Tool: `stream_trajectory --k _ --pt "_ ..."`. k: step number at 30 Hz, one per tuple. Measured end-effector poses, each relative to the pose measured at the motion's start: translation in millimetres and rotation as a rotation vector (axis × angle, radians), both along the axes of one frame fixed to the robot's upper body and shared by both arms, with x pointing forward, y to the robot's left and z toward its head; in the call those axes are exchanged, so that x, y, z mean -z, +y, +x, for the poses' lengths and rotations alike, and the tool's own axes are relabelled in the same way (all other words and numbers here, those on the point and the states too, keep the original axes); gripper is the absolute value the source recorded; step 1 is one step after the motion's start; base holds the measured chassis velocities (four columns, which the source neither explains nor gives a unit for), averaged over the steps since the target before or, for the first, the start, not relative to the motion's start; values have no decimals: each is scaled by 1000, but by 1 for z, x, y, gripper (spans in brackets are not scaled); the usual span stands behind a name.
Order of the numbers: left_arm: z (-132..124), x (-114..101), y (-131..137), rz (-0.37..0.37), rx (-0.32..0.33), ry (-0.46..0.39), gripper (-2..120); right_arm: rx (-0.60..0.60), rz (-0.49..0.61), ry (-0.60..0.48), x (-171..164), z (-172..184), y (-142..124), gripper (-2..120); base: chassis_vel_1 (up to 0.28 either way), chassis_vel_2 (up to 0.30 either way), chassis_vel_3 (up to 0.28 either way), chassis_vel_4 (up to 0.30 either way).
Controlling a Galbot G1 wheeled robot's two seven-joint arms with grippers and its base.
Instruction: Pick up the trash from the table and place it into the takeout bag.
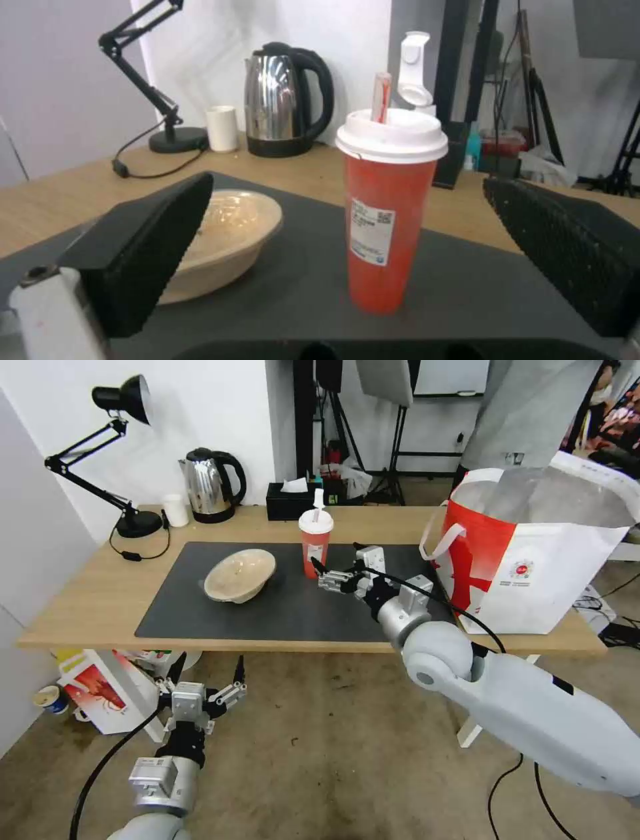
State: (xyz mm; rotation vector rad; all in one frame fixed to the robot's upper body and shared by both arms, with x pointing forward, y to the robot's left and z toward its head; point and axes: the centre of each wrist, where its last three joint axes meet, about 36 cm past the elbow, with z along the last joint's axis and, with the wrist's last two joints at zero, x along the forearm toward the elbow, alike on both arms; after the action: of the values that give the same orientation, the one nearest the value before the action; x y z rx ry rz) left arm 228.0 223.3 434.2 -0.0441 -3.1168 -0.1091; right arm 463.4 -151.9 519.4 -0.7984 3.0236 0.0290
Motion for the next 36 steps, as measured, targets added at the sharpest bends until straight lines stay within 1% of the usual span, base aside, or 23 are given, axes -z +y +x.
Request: stream_trajectory --k 10,17,36 --pt "0 0 0 0 0 0 100 6 -4 2 1 16 6 100 0 0 0 0" --pt "0 0 0 0 0 0 100 17 -3 26 5 25 7 100 0 0 0 0" --pt "0 0 0 0 0 0 100 19 -8 43 14 35 14 100 0 0 0 0"
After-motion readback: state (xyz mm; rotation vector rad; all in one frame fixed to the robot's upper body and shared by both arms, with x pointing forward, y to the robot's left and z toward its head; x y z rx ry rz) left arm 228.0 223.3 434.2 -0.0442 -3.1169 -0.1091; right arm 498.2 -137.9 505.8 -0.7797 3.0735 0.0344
